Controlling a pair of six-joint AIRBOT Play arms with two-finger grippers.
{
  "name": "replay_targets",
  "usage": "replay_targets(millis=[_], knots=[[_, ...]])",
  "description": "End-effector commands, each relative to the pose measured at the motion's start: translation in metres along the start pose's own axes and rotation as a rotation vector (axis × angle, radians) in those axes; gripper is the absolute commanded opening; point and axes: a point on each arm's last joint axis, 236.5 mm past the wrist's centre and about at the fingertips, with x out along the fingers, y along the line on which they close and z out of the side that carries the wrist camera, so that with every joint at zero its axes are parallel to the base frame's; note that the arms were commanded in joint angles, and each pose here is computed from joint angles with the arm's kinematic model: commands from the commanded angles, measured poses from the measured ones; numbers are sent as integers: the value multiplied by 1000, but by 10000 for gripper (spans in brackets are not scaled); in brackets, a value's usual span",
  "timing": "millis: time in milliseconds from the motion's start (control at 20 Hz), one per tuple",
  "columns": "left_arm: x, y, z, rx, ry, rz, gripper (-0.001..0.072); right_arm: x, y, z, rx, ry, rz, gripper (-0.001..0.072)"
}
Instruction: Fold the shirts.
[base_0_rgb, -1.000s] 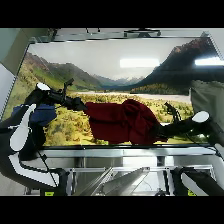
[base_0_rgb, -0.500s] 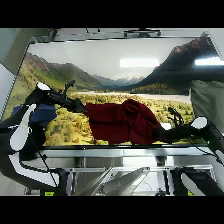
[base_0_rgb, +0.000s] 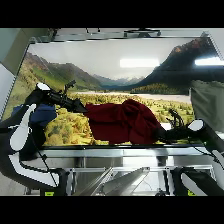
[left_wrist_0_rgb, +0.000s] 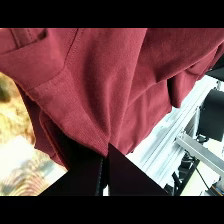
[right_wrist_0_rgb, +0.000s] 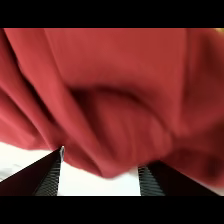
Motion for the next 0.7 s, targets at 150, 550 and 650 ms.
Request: replay_targets(millis=[150, 550, 650], knots=[[0, -2, -1, 2, 6, -8, 16, -4, 70, 15, -53, -32, 314, 129], [-132, -182, 31, 346, -431, -289, 17, -240, 175, 95, -399, -557, 458, 22], [-211, -274, 13, 578, -643, -346, 17, -333, 206, 94, -502, -742, 521, 22]])
